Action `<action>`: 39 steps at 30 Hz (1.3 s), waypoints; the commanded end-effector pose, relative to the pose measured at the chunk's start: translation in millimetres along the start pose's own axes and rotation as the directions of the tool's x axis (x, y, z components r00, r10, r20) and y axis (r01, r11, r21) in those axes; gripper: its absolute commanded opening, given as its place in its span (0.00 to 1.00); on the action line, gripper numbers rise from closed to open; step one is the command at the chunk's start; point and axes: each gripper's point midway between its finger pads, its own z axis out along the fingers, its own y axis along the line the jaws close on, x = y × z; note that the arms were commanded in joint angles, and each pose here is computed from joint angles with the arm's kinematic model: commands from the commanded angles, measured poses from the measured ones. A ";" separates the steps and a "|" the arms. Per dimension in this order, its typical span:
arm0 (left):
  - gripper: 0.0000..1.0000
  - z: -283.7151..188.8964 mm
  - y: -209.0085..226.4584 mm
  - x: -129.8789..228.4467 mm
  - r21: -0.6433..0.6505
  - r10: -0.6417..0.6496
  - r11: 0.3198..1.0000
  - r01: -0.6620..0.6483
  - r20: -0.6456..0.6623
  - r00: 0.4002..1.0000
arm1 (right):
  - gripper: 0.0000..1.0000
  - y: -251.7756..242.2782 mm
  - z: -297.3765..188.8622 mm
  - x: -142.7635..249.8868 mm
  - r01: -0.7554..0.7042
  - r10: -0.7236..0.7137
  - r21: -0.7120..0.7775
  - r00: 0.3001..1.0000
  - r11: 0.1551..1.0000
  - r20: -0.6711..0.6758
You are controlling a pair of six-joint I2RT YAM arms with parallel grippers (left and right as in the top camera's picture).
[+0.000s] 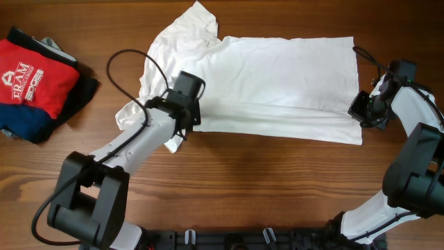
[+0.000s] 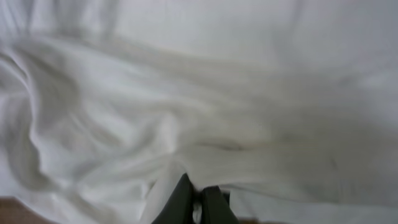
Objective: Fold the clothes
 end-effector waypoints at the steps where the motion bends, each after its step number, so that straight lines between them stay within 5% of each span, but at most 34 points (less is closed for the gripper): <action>1: 0.04 -6.5 -3.4 -28.8 0.041 0.008 0.999 -0.012 0.099 0.995 | 0.05 -4.7 9.8 7.1 -0.010 0.010 0.023 1.000 1.000 -0.029; 12: 0.08 -18.5 -24.0 -79.0 0.136 -0.054 0.991 0.013 0.297 0.953 | 0.04 -4.0 9.8 4.0 -0.014 0.014 0.020 1.000 1.000 -0.016; 33: 0.09 25.7 -16.4 -71.8 0.049 -0.040 0.998 0.027 0.277 0.960 | 0.05 19.8 6.8 -26.5 -0.006 0.016 -0.106 0.995 0.994 0.097; 35: 0.09 27.9 -16.9 -71.8 0.050 -0.040 0.998 0.027 0.278 0.960 | 0.16 20.3 6.5 -28.7 -0.005 0.016 -0.108 0.994 0.994 0.106; 39: 0.09 29.9 -16.0 -70.7 0.043 -0.039 0.999 0.028 0.275 0.961 | 0.17 21.5 5.7 -34.1 -0.004 0.018 -0.113 0.992 0.994 0.128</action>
